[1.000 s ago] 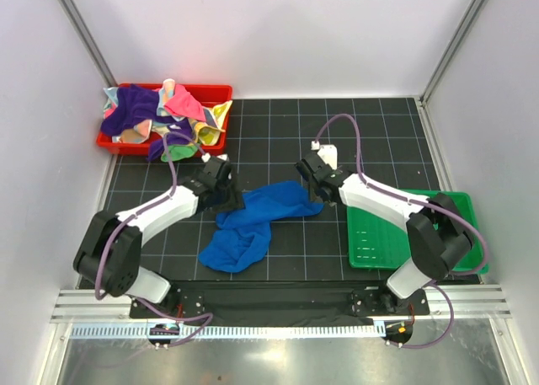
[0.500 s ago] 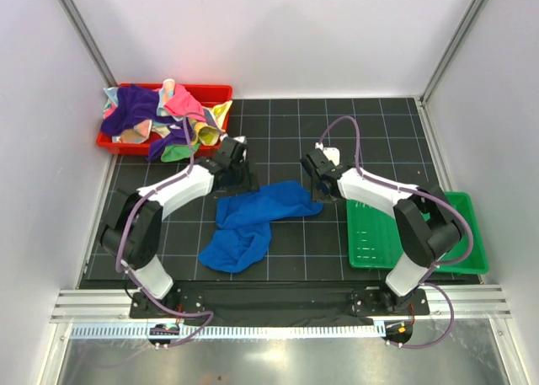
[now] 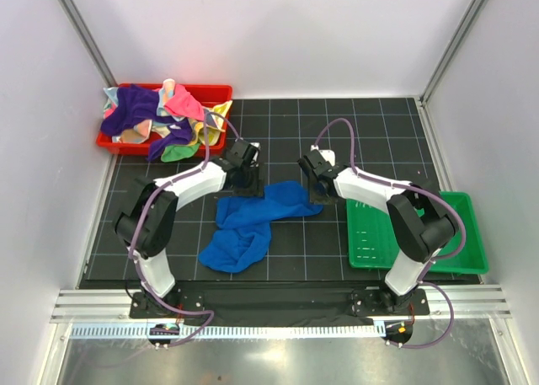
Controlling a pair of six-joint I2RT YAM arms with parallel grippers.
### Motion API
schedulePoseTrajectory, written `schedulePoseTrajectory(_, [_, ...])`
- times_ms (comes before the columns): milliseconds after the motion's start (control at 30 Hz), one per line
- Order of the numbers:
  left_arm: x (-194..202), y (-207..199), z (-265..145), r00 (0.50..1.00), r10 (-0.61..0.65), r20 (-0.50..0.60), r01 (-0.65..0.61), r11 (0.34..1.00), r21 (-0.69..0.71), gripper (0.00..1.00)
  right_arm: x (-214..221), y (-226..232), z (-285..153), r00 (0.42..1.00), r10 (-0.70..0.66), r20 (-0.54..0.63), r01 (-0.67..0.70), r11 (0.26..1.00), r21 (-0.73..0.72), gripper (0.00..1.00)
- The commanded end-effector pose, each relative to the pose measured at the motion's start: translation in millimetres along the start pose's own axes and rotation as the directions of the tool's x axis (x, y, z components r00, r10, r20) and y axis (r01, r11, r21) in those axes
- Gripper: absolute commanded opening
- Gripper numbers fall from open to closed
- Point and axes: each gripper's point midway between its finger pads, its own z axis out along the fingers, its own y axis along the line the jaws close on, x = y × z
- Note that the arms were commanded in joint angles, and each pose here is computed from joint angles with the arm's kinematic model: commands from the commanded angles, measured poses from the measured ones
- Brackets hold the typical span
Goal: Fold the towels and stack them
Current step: Flatten out the crumpled towel
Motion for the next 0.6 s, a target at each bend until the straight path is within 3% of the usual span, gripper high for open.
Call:
schedulePoseTrajectory(0, [-10,-3,-5,0.999,0.036,0.028,-0.035,0.999,-0.011,0.52,-10,6,-2,0.999,0.000,0.033,0.001,1.000,-0.030,0.41])
schedulePoseTrajectory(233, [-16,-2,-3,0.999,0.031,0.041,-0.030,0.999,-0.029,0.43,-7,5,4,1.000,-0.005,0.012,0.005,0.999,-0.034,0.39])
schedulePoseTrajectory(567, [-22,4,-7,0.996,0.065,0.053,-0.060,0.993,-0.097,0.37,-5,-1,2,1.000,-0.014,0.010,0.014,1.000,-0.019,0.40])
